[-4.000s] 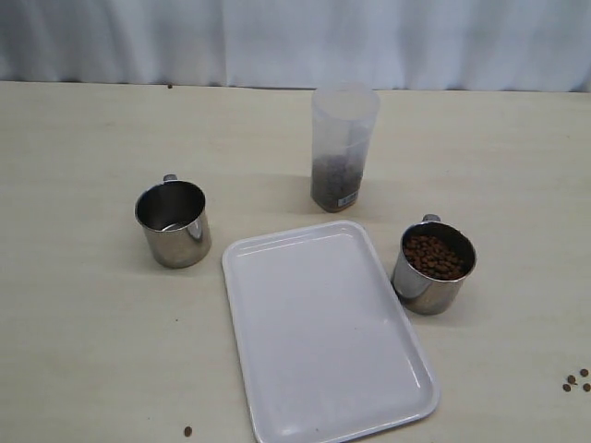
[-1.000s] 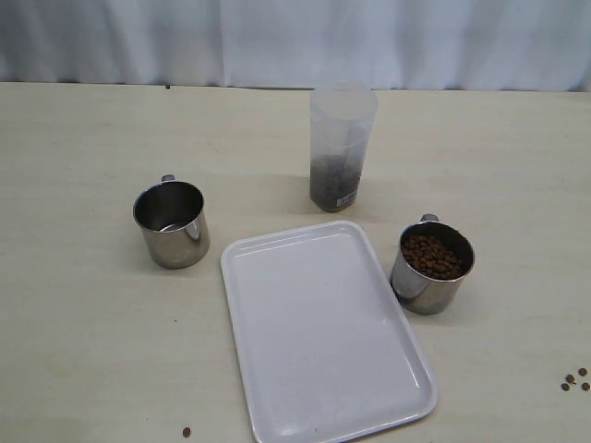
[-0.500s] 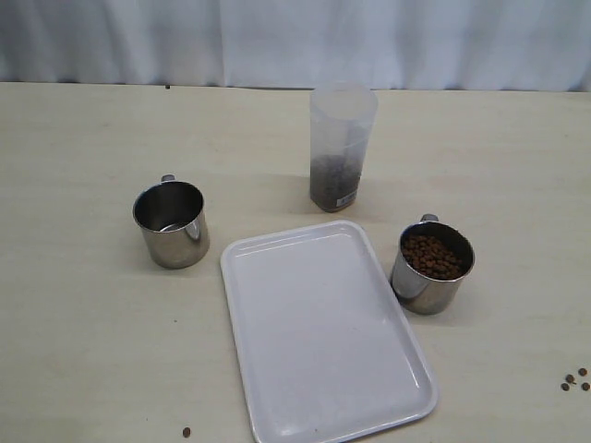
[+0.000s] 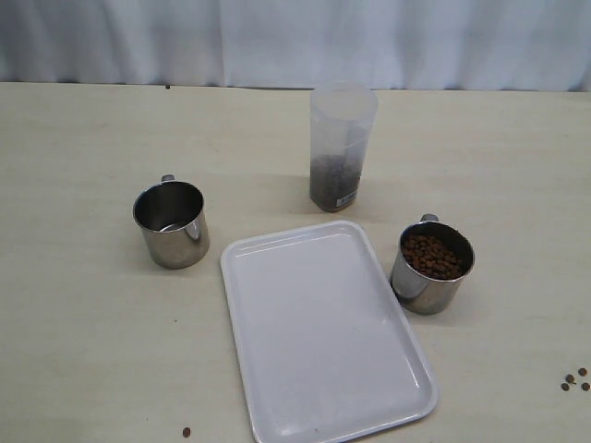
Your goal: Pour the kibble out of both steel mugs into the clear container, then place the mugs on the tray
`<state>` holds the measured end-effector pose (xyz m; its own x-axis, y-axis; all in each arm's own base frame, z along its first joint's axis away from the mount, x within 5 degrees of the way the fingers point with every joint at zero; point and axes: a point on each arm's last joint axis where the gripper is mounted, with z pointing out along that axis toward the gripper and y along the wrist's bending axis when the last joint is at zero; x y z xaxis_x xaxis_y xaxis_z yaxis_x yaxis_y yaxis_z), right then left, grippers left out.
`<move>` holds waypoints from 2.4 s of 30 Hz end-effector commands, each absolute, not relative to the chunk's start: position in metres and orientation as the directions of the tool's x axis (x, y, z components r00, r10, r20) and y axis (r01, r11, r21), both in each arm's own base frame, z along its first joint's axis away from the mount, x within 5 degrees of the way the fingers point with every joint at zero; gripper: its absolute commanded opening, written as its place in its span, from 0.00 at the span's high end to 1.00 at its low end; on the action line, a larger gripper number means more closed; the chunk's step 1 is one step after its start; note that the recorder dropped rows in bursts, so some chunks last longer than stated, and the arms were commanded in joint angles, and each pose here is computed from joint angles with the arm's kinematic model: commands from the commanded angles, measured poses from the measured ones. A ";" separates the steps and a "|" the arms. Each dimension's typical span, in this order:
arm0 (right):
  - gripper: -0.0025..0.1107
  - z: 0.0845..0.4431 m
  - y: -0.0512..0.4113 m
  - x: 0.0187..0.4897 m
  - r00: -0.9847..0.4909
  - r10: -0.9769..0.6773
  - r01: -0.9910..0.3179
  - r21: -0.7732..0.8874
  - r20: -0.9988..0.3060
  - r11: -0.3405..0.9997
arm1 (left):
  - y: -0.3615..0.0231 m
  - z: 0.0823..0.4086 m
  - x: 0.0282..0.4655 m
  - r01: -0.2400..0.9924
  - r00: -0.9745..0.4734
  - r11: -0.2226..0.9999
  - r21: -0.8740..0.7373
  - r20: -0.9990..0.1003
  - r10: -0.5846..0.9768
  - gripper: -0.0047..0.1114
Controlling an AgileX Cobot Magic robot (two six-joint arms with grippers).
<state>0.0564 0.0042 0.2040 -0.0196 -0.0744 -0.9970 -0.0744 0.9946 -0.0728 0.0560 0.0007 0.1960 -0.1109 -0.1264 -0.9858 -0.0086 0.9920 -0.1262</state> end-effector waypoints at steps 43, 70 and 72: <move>0.94 0.211 0.005 0.056 0.041 0.232 -0.095 0.227 -0.972 0.969 | 0.001 0.196 0.056 -0.007 -0.107 0.991 -0.132 -0.985 -0.132 0.96; 0.94 0.206 0.007 0.056 -0.016 0.175 -0.107 0.175 -0.985 0.979 | 0.001 0.196 0.056 -0.007 -0.107 0.991 -0.132 -0.985 -0.132 0.96; 0.94 0.206 0.007 0.056 -0.017 0.183 -0.107 0.184 -0.983 0.977 | 0.001 0.196 0.056 -0.007 -0.107 0.991 -0.132 -0.985 -0.132 0.96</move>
<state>0.0561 0.0073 0.2067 -0.0155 0.1840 -0.9828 -0.1056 0.9771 0.1846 0.0560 0.0007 0.1960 -0.1109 -0.1264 -0.9858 -0.0086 0.9920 -0.1262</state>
